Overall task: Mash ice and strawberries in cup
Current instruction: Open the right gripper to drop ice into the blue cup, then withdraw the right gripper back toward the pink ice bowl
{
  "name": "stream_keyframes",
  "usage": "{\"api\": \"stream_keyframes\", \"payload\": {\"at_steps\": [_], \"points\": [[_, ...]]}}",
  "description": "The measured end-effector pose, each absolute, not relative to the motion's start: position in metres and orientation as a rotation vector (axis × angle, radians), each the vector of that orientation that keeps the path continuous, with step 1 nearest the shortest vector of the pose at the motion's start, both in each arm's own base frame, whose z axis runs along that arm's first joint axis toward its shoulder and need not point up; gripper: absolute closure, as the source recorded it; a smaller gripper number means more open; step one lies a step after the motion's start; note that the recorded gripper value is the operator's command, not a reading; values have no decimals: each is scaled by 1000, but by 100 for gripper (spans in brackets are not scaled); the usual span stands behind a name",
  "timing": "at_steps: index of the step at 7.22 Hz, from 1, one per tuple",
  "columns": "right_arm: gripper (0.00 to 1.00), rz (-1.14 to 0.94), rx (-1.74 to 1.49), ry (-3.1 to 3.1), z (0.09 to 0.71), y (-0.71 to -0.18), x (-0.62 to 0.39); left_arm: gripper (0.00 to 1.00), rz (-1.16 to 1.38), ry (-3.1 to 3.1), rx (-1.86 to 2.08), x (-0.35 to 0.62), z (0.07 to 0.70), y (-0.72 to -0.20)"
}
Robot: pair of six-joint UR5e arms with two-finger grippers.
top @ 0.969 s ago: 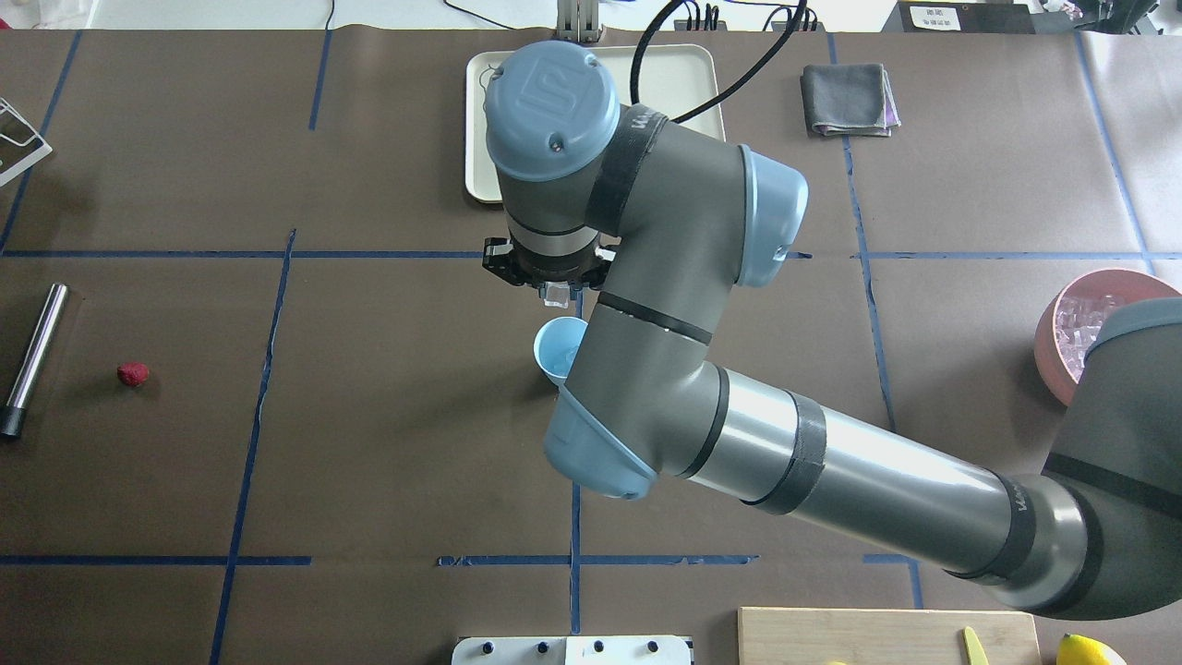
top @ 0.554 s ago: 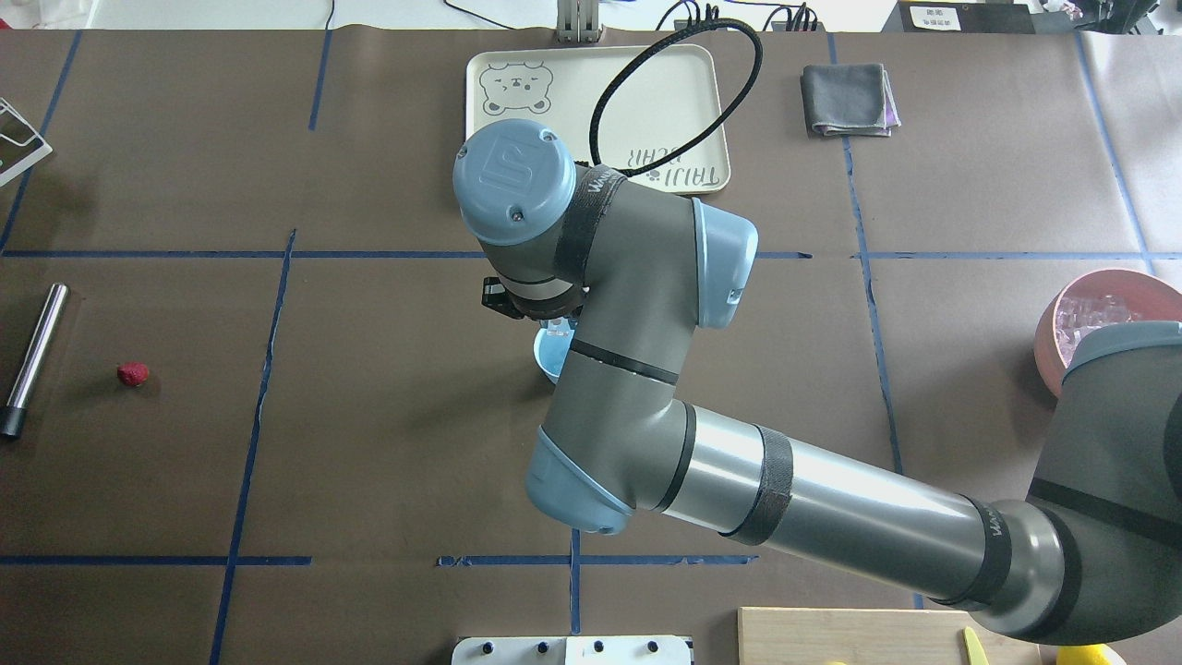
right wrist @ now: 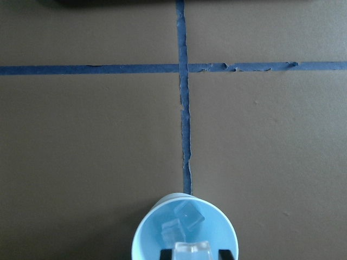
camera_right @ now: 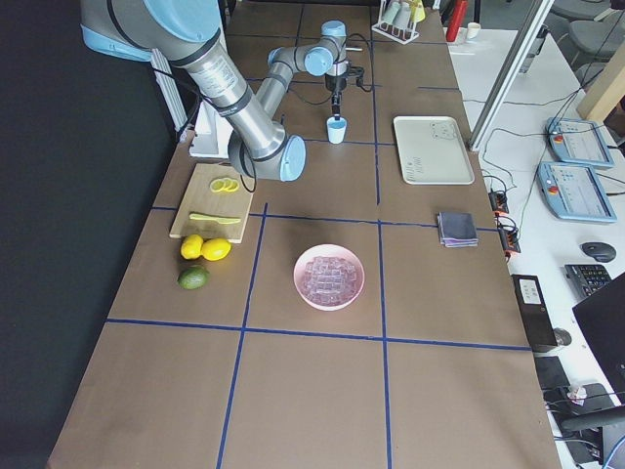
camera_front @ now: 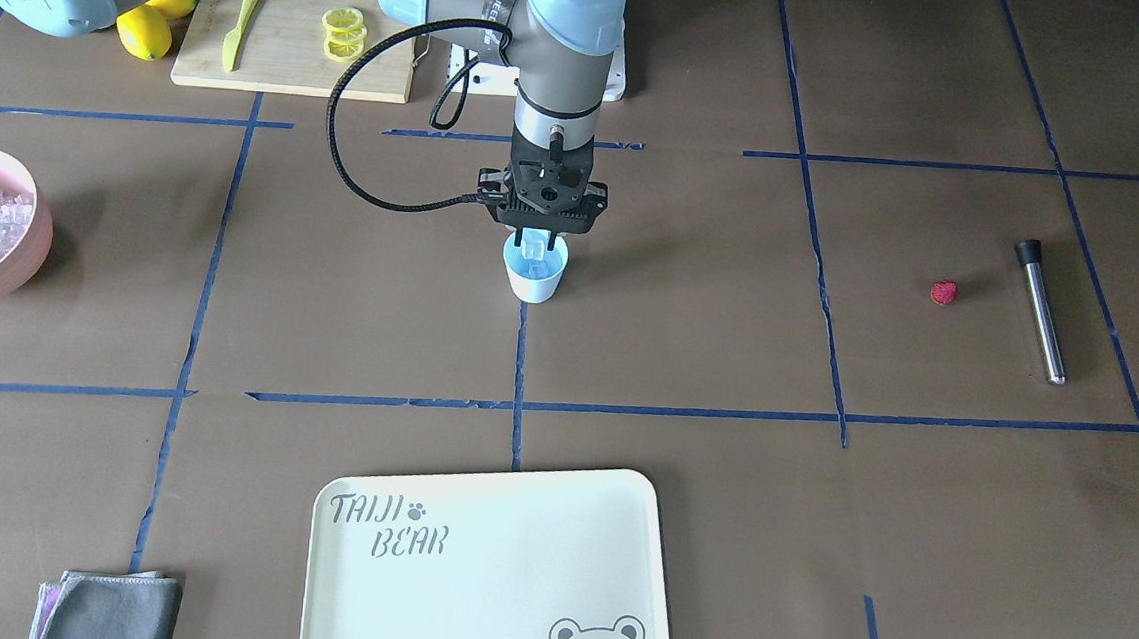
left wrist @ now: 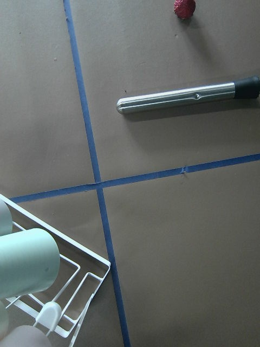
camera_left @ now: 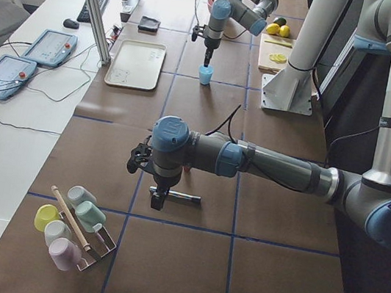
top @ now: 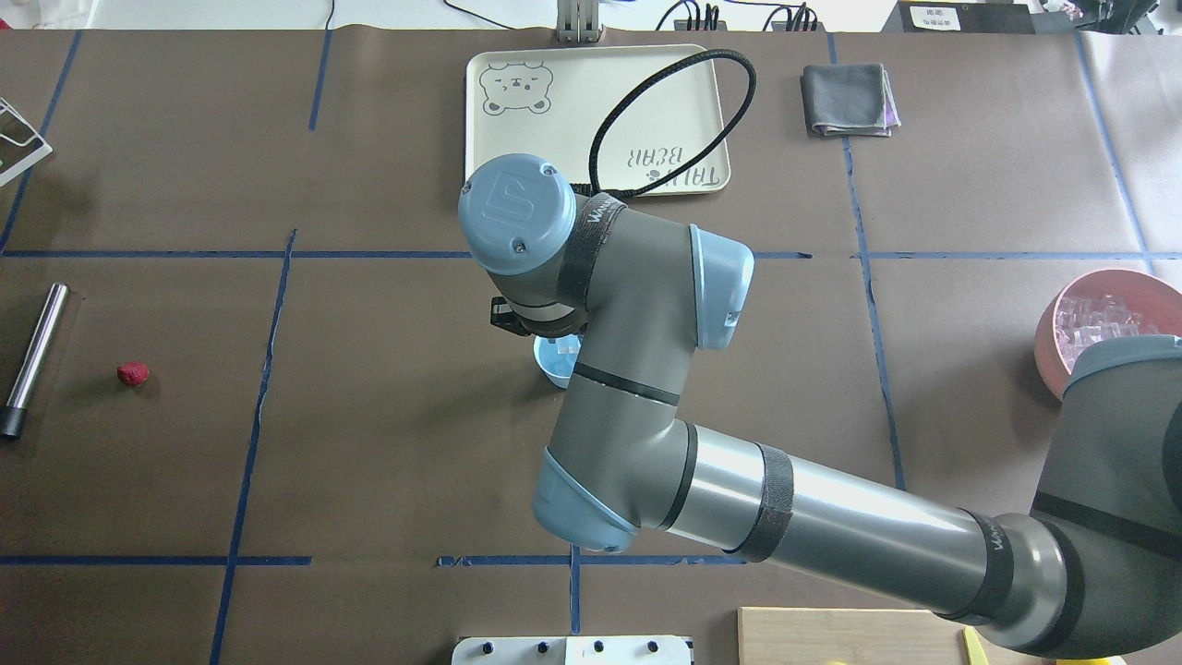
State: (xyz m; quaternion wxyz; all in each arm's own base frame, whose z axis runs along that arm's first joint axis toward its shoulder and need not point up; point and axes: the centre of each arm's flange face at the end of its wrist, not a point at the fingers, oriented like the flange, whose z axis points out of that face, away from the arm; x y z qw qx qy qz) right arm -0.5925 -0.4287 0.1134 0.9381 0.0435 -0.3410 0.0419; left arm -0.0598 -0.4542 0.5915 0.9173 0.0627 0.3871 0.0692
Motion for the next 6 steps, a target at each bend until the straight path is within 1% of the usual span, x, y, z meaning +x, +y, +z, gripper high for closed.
{"api": "stream_keyframes", "payload": {"at_steps": [3,4,6], "points": [[1,87,96,-705,111,-433,-587,0,144,796,133,-60,589,-454],[1,91,104,-714,108,-449,-572,0,147,794,140,-60,584,-454],[1,64,96,-736,117,-502,-517,0,145,785,138,-61,584,-453]]}}
